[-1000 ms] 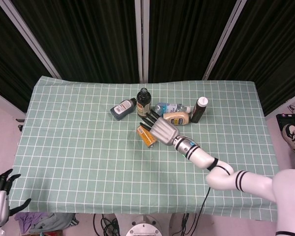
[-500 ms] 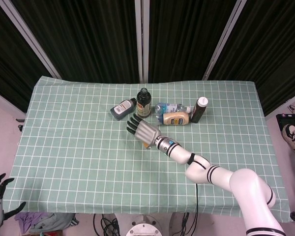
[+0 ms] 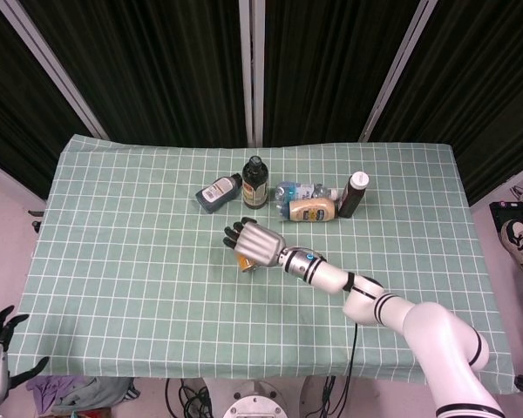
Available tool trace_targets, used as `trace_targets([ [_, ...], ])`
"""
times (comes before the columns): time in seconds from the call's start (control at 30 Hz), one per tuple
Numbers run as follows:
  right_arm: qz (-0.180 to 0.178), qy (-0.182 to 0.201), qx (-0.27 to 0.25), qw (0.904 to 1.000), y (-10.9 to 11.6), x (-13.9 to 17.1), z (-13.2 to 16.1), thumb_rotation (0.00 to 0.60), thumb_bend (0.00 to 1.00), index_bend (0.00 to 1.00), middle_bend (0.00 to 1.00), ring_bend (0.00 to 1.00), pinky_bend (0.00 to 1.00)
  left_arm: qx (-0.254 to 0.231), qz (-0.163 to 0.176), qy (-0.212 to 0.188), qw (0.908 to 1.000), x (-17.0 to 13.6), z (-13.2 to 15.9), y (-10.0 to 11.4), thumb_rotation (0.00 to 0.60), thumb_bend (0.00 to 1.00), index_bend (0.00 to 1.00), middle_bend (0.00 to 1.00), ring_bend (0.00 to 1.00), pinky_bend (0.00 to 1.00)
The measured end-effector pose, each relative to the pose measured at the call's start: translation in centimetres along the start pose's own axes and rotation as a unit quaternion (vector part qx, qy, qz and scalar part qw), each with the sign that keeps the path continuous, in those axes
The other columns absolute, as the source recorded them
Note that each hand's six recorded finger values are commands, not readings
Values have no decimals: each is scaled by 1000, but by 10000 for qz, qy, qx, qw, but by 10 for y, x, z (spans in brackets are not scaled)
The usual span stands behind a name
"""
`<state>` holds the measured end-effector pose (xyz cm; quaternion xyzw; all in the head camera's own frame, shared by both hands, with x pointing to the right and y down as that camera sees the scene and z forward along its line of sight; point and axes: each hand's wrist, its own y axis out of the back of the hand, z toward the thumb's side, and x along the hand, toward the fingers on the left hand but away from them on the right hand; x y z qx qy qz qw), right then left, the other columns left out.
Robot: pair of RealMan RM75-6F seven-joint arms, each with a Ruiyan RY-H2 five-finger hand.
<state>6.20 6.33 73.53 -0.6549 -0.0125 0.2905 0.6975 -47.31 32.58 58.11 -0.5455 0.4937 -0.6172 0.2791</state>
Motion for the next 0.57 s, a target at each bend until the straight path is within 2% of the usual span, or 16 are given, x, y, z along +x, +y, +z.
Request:
trace_targets([
  [0.23, -1113, -134, -429, 9928, 39, 30, -13, 600, 576, 807, 656, 483, 510, 34, 42, -105, 9999, 3, 7, 3, 600, 0, 250, 117, 114, 160],
  [0.47, -2297, -183, -1021, 9677, 95, 69, -9, 600, 575, 803, 652, 472, 503, 71, 65, -222, 9997, 7, 15, 6, 600, 0, 250, 117, 114, 160],
  [0.57, -2564, -225, -1191, 9589, 110, 81, -11, 600, 575, 803, 650, 470, 497, 82, 51, -265, 9996, 9, 19, 6, 600, 0, 250, 117, 113, 160],
])
